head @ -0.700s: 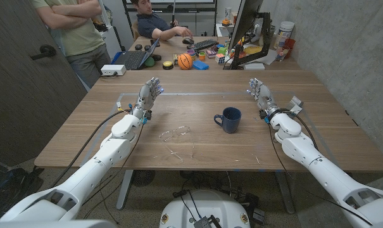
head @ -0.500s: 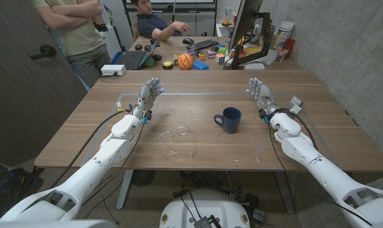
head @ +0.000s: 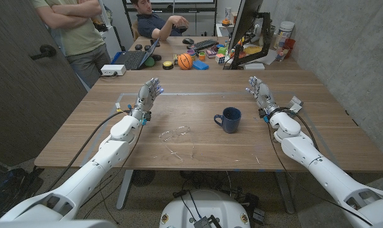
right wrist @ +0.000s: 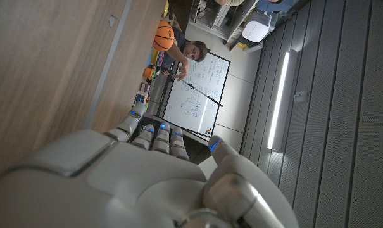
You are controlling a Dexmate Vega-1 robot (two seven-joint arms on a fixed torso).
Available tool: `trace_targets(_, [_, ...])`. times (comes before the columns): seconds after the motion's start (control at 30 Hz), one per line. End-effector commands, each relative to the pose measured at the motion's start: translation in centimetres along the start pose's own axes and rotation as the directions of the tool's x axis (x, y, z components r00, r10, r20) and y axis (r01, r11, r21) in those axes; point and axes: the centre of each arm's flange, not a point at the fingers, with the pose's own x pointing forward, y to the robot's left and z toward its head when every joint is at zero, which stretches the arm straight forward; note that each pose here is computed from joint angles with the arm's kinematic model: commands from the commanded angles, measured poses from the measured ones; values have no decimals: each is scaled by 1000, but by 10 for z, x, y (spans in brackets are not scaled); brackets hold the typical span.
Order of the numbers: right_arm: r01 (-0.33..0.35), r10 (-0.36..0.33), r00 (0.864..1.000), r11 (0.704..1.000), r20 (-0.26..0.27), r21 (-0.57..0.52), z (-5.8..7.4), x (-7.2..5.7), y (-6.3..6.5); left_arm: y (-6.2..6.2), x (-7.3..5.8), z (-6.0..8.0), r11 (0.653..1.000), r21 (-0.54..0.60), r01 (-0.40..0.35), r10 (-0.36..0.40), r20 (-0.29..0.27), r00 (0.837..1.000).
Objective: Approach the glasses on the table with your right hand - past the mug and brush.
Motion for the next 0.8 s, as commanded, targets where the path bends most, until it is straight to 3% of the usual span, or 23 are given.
trace_targets(0.03, [-29,33,998,997,51,-77,22,1,14,2,-5,3,1000,1,-1,1,8,1000])
trace_targets(0.4, [-48,67,989,989,133,-140,49,2,34,5,-10,4,1000,4,-1,1,13,1000])
trace_targets(0.8, [-53,120,965,960,235,-273,84,-5,58,7,-12,6,1000,3,2,-3,17,1000])
